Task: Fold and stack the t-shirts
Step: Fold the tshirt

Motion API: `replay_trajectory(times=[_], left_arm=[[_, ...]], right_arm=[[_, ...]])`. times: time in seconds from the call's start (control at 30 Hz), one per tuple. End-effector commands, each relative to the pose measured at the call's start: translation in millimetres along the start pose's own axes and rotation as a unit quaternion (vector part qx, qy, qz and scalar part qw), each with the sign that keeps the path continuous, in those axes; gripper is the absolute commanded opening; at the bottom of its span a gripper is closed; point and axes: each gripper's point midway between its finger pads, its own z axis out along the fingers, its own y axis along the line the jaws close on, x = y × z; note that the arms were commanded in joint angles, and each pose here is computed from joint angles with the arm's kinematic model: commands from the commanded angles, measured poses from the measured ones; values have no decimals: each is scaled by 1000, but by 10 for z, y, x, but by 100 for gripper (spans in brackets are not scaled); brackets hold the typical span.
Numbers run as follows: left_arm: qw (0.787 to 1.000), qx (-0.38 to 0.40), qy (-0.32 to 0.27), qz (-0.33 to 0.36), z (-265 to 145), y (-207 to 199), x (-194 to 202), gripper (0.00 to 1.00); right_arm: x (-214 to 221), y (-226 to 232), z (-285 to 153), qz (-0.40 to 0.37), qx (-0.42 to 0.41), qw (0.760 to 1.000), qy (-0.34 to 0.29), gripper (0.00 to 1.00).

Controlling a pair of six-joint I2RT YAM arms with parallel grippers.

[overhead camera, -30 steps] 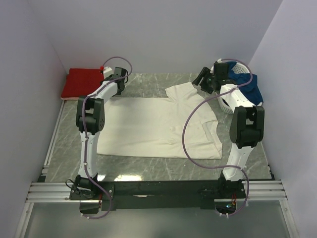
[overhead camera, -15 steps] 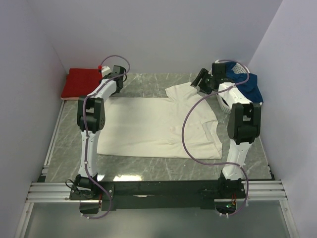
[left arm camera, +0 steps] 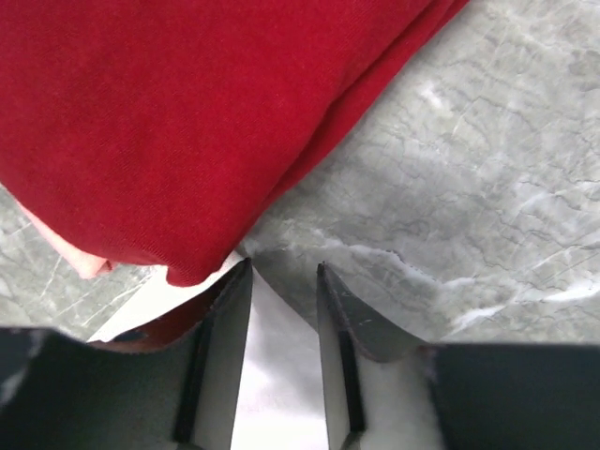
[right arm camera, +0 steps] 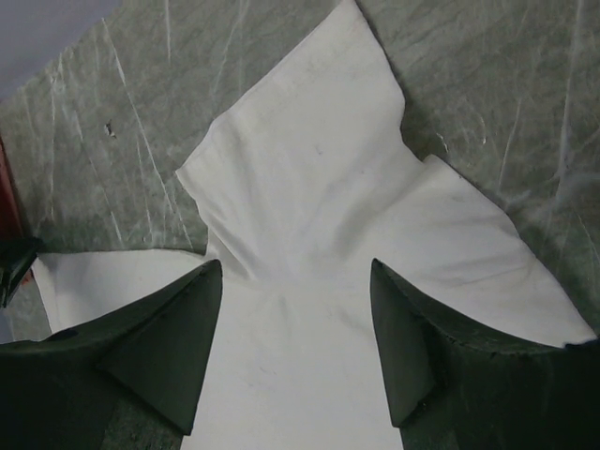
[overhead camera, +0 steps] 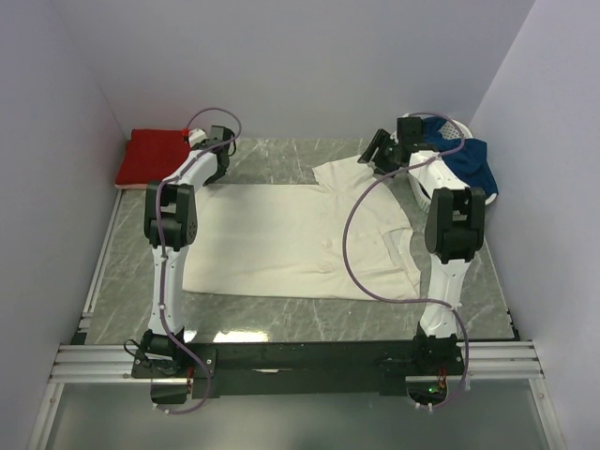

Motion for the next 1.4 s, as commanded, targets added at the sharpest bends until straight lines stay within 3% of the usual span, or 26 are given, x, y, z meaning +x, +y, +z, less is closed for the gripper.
replay_trajectory(times=[0.0,0.3,0.43,0.53,0.7,0.93,1.37], left_arm=[[999,2,37,7,81,17,239,37],[999,21,47,14,57,24,294,1],[999,31,37,9,-6,50,230,0],[999,29,26,12,-35,89,168,24],[999,36,-3,14,-141,46,-107,40],[999,32,-12,17,-174,16,-241,47],[999,18,18,22,-84,73,-11,53]], right_arm=[[-101,83,1,-5,-10,1000,0,71],[-110,-48,177,3,21,1000,9,71],[-71,-157,270,10,44,999,19,71],[-44,-164,289,12,40,999,21,71],[-27,-166,300,11,38,999,22,71],[-35,-176,292,7,38,999,22,71],[9,-249,313,5,37,999,29,71]])
